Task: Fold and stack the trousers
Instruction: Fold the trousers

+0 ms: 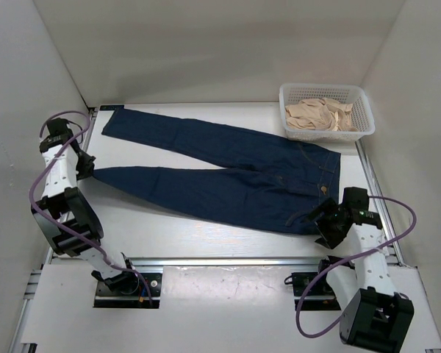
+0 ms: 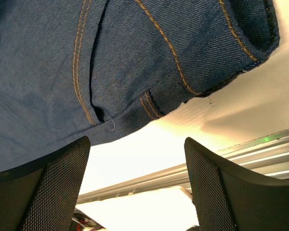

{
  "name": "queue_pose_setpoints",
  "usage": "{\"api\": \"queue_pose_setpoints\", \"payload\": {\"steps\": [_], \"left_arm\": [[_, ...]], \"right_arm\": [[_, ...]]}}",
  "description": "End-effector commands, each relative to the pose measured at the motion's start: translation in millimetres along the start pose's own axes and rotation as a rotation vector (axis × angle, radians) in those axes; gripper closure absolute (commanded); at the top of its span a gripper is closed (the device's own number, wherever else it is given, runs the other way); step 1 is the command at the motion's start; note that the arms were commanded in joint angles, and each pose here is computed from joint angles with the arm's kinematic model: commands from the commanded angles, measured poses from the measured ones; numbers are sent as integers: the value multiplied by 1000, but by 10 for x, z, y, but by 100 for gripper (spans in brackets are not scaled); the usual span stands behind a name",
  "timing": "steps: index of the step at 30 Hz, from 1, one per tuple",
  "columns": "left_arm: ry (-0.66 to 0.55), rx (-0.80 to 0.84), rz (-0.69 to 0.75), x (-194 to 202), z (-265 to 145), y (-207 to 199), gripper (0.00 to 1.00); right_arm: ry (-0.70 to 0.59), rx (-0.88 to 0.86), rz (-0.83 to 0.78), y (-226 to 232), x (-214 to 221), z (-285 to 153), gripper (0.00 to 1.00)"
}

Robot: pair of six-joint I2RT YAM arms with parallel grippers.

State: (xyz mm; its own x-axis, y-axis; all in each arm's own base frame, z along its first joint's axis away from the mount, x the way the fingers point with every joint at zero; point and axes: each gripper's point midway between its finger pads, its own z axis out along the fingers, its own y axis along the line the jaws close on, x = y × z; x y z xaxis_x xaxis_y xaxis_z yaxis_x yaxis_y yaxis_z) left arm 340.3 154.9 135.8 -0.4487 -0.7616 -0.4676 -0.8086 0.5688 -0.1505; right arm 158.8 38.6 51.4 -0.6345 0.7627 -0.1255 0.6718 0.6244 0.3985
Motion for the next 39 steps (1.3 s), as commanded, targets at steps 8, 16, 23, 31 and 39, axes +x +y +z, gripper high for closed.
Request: {"api": "queue_pose_setpoints", "payload": {"steps": [8, 16, 23, 31, 39], "left_arm": [[-29, 24, 21, 30, -123, -106, 90], [-68, 72, 14, -101, -416, -182, 90], [-158, 139, 0, -341, -954, -263, 90], [-213, 144, -19, -343, -1274, -120, 90], [-296, 136, -3, -385, -1628, 134, 90]], "right_arm": [[-36, -41, 124, 122, -195, 303, 33], [-202, -40, 32, 411, -714, -91, 100], [-387, -39, -92, 647, -1025, -935, 100], [-460, 35, -75, 372, -868, -1260, 100], [-540, 102, -48, 152, -764, -1618, 100]]}}
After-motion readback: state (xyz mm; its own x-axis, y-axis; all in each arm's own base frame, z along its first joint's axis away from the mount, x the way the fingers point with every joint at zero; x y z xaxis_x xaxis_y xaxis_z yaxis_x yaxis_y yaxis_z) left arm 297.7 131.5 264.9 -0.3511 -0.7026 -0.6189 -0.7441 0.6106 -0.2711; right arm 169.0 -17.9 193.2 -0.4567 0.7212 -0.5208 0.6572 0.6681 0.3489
